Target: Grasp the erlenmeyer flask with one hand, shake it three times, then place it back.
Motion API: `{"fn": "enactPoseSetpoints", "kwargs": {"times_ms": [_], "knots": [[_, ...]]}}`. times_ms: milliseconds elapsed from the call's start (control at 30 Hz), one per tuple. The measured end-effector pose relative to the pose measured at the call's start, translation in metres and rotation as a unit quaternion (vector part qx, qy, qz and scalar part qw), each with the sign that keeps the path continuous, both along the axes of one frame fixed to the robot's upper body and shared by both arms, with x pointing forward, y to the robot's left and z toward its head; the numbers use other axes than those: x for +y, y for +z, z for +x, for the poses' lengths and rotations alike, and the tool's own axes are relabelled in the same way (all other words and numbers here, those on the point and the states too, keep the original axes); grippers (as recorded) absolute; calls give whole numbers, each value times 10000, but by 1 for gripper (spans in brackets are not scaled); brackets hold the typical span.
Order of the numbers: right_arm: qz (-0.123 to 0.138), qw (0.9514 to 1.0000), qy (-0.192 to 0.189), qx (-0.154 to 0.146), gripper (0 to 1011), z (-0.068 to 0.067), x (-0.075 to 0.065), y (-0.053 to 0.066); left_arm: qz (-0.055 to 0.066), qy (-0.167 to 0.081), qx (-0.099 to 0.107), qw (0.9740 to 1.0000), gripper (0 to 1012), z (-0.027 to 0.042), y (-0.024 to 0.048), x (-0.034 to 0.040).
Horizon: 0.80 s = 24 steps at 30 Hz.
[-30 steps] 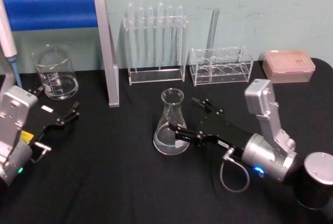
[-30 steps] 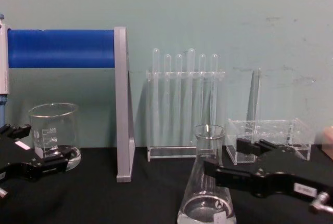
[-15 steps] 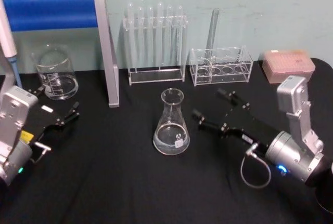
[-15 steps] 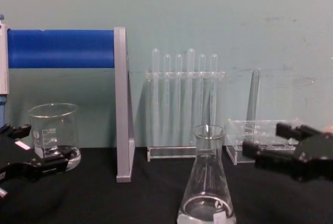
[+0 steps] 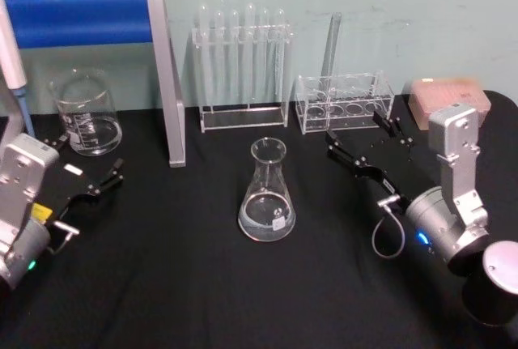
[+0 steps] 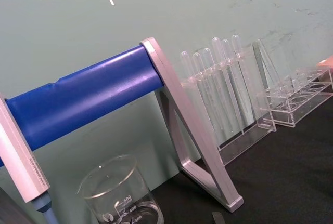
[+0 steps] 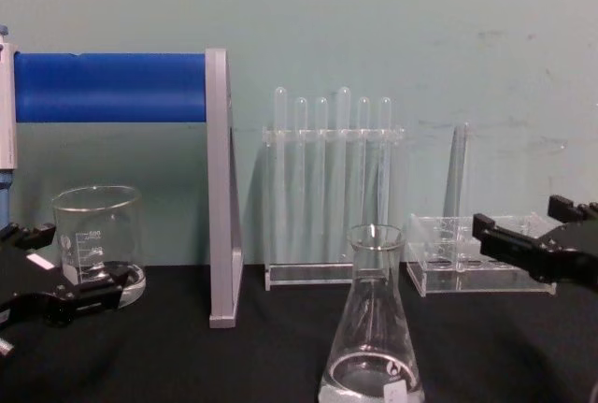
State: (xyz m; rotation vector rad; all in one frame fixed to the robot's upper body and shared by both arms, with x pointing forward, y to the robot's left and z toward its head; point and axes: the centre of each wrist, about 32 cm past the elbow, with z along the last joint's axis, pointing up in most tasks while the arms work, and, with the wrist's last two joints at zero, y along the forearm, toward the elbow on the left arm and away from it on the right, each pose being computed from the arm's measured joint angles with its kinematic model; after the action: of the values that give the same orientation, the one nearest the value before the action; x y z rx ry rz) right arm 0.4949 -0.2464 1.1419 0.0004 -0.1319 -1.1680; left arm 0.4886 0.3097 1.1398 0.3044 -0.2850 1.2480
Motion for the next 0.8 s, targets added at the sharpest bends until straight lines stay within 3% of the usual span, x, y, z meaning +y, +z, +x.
{"fn": "enactPoseSetpoints", "kwargs": {"times_ms": [200,600,800], "knots": [[-216,9993,-292,-16,1000,50,47,-78,0,0,1,10000,1001,0,0,0],[-633,9967,-499,39,1000,84,54,-164,0,0,0,10000,1001,0,0,0],[-647,9966,-503,40,1000,84,51,-166,0,0,0,10000,1001,0,0,0]]}}
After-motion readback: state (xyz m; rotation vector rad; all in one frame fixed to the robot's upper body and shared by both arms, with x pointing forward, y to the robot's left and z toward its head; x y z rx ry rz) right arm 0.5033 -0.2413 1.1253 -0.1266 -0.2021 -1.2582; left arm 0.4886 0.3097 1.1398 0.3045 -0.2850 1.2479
